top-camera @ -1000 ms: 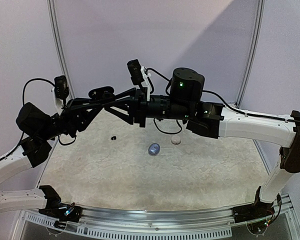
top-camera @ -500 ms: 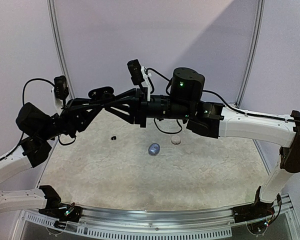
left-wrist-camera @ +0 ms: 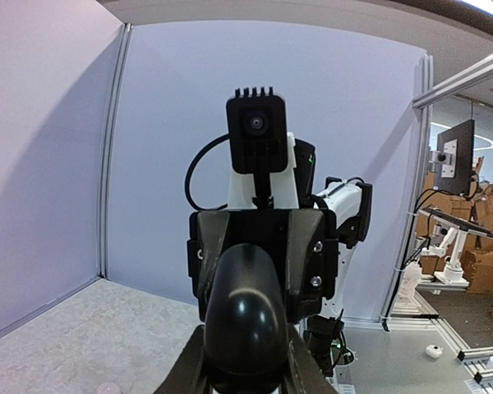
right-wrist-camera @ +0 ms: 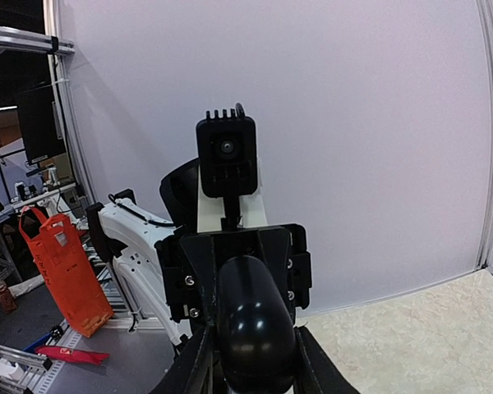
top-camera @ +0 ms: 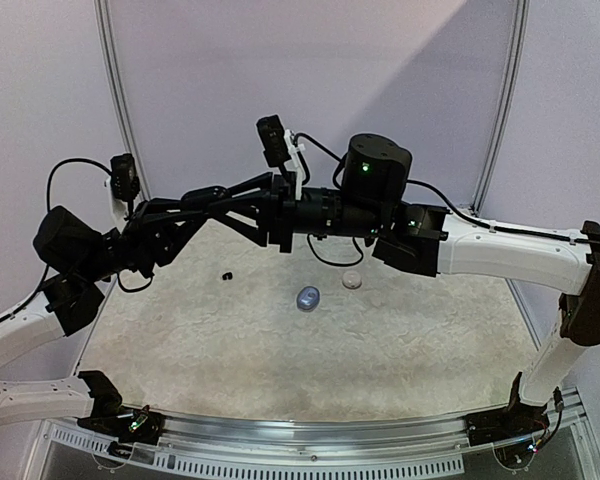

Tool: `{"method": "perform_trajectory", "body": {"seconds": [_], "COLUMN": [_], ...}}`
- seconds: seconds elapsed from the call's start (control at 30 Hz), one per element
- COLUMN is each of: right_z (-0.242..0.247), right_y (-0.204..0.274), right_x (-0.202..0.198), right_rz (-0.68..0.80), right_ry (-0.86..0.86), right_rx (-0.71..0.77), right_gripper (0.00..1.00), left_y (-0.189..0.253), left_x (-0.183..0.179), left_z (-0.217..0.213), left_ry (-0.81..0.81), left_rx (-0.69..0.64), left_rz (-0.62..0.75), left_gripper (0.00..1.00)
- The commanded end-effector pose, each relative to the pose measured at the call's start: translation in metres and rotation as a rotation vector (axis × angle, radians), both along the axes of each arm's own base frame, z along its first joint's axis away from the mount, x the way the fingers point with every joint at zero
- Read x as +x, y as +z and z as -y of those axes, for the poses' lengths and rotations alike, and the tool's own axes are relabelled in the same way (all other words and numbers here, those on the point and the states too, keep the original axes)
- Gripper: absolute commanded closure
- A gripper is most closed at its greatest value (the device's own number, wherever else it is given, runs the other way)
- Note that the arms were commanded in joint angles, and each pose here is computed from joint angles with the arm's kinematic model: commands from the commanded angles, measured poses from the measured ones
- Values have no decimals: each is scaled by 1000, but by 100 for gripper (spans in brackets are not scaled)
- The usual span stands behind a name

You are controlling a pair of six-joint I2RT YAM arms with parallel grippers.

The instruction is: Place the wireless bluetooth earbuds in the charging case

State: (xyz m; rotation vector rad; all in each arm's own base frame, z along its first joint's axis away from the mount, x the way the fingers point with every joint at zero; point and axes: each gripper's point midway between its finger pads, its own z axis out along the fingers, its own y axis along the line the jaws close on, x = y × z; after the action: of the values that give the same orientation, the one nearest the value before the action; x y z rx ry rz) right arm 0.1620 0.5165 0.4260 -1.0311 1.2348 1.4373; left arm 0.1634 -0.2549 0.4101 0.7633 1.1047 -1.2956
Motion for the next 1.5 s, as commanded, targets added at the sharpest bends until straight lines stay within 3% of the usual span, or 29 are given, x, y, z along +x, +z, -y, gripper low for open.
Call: {"method": "perform_trajectory", "body": {"seconds": [0.0, 0.17, 0.3, 0.67, 1.2, 1.47], "right_z": [-1, 5, 8, 9, 13, 25], "right_y": [-1, -5, -11, -10, -23, -11], "right_x": [-3, 8, 16, 26, 25, 14], "right_rz": [-8, -10, 6, 6, -53, -75], "right_ry": [-3, -85, -151, -213, -203, -160], "right_rx": [-16, -72, -155, -164, -194, -202], "right_gripper": [68, 52, 62, 62, 62, 53], "left_y": [-1, -13, -23, -44, -40, -45], "left_x": [-1, -13, -26, -41, -38, -32], "left_z": [2, 6, 10, 16, 15, 15], "left_ry": [2, -35, -71, -162, -150, -153], "left_rx": [-2, 71, 147, 262, 228, 215], "left_rz": [9, 108, 264, 375, 301, 165], "left_gripper": [100, 100, 100, 100, 100, 100]}}
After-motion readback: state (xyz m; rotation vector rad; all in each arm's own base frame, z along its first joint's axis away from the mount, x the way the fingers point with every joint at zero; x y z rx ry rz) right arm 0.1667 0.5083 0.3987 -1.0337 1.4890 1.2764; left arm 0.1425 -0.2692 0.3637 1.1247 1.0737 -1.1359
